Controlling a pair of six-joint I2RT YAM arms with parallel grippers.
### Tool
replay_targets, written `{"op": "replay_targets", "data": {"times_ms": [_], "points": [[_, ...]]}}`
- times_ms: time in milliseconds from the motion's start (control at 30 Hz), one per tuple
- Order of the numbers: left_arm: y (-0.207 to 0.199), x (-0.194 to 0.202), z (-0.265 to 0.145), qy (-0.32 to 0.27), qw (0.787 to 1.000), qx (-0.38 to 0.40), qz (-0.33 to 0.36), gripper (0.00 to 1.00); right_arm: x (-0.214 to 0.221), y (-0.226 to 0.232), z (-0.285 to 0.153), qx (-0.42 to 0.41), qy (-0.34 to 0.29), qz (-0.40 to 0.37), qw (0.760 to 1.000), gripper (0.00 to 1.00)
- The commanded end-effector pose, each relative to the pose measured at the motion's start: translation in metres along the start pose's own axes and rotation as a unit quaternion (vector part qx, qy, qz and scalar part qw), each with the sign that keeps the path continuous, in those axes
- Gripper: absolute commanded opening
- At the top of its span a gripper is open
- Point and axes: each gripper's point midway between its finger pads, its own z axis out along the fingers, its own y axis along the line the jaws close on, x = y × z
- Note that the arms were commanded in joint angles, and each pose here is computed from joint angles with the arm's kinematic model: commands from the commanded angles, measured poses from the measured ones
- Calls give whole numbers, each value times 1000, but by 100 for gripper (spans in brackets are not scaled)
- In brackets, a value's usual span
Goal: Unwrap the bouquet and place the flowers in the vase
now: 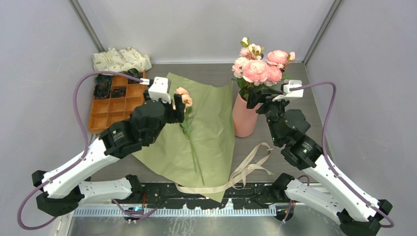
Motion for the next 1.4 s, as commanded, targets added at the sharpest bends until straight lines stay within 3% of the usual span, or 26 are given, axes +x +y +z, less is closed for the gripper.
{"op": "replay_targets", "data": {"times_ms": [0,300,533,700,1133,1367], "points": [[-15,6,11,14,999,7,-35,70,-36,14,-23,-64,-21,58,996,75],[-32,44,50,108,988,45,-101,79,-57,20,-63,-131,-7,112,985,79],[4,105,91,184,966,-33,-180,68,-46,34,-69,-160,36,126,978,77],[27,148,113,230,953,-91,-174,66,-21,41,-68,-171,72,134,974,77],[60,244,164,339,904,-132,-225,63,24,50,-68,-179,133,143,964,76],[68,268,182,355,895,-149,-226,58,30,48,-68,-173,141,139,965,76]]}}
